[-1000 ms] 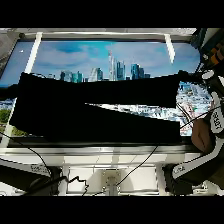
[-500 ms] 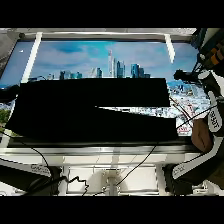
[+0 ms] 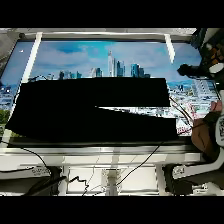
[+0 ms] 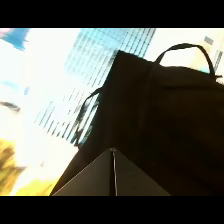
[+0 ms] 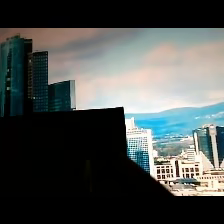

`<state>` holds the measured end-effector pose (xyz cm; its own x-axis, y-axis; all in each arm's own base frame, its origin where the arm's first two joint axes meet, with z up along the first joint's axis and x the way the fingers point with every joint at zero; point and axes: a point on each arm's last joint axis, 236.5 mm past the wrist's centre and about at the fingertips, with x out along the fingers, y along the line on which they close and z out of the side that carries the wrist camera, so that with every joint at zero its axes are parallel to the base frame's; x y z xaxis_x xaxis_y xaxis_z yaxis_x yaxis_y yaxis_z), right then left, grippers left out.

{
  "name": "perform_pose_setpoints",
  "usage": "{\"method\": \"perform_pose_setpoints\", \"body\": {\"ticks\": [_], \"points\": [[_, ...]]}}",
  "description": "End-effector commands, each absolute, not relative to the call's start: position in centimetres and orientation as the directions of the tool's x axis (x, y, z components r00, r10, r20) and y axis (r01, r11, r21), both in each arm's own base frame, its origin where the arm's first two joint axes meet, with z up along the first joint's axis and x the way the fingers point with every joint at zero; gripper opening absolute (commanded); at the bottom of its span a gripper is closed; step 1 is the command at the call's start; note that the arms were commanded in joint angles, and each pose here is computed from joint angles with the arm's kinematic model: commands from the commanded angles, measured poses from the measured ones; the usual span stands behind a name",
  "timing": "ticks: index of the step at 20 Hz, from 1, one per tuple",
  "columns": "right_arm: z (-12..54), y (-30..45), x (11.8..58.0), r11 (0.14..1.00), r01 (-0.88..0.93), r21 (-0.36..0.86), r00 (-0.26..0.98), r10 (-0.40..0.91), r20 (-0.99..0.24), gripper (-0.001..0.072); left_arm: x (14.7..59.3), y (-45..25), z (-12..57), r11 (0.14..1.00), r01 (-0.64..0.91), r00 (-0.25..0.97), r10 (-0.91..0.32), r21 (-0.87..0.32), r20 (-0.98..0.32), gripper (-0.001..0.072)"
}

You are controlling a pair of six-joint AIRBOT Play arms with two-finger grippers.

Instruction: Fold the clothes and pants, and hang the long-sleeved shirts on hangers.

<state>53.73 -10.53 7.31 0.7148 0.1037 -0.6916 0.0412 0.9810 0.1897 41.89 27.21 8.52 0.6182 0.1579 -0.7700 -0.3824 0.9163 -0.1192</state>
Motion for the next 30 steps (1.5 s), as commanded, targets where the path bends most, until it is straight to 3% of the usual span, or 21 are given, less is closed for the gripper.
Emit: {"method": "perform_pose_setpoints", "body": {"ticks": [1, 4, 8, 9, 10, 11, 13, 16, 17, 18, 22, 30], "points": [[14.8, -9.5, 49.6, 0.995, -0.014, 0.099, 0.742, 0.077, -0.666, 0.0012, 34.8, 25.9, 12.3, 0.892, -0.447, 0.512, 0.186, -0.075, -0.839, 0.0021], [20.5, -8.1, 46.5, 0.997, -0.041, 0.063, 0.793, 0.071, -0.606, 0.001, 30.8, 23.9, 11.9, 0.878, -0.467, 0.44, 0.127, -0.105, -0.889, 0.0022], [25.3, -7.2, 44.1, 0.999, -0.048, 0.023, 0.846, 0.053, -0.53, 0.001, 24.9, 22.3, 4.9, 0.828, -0.537, 0.371, 0.06, -0.161, -0.927, 0.0046], [25.9, -7.1, 43.8, 0.999, -0.049, 0.019, 0.852, 0.051, -0.521, 0.001, 23.7, 22.4, 3.3, 0.8, -0.573, 0.372, 0.059, -0.179, -0.926, 0.02], [26.1, -7.0, 43.6, 0.999, -0.05, 0.017, 0.854, 0.051, -0.518, 0.001, 22.5, 22.8, 1.8, 0.763, -0.616, 0.371, 0.064, -0.194, -0.927, 0.0431], [26.1, -7.0, 43.5, 0.999, -0.051, 0.018, 0.853, 0.053, -0.519, 0.001, 21.3, 23.2, 0.5, 0.732, -0.652, 0.358, 0.064, -0.2, -0.932, 0.0532], [25.7, -6.9, 43.4, 0.998, -0.055, 0.022, 0.845, 0.058, -0.532, 0.001, 19.7, 24.1, -1.3, 0.669, -0.71, 0.353, 0.067, -0.221, -0.933, 0.0557], [25.5, -6.9, 43.6, 0.998, -0.055, 0.023, 0.842, 0.059, -0.537, 0.001, 21.2, 25.6, -1.8, 0.536, -0.748, 0.491, 0.048, -0.392, -0.87, 0.0557], [25.4, -6.9, 43.6, 0.998, -0.056, 0.024, 0.84, 0.06, -0.539, 0.001, 21.8, 25.9, -2.3, 0.515, -0.733, 0.53, 0.024, -0.444, -0.848, 0.058], [25.4, -7.0, 43.5, 0.998, -0.054, 0.02, 0.84, 0.056, -0.54, 0.0011, 22.6, 26.0, -2.9, 0.499, -0.713, 0.565, -0.007, -0.493, -0.825, 0.0691], [25.9, -7.4, 43.9, 0.999, -0.041, 0.009, 0.854, 0.04, -0.519, 0.001, 25.1, 25.4, -6.3, 0.446, -0.659, 0.627, -0.118, -0.605, -0.77, 0.0707], [25.4, -6.4, 42.7, 0.997, -0.04, 0.065, 0.828, 0.07, -0.556, 0.001, 25.8, 26.6, -11.0, 0.491, -0.633, 0.628, -0.126, -0.598, -0.768, 0.0701]]}}
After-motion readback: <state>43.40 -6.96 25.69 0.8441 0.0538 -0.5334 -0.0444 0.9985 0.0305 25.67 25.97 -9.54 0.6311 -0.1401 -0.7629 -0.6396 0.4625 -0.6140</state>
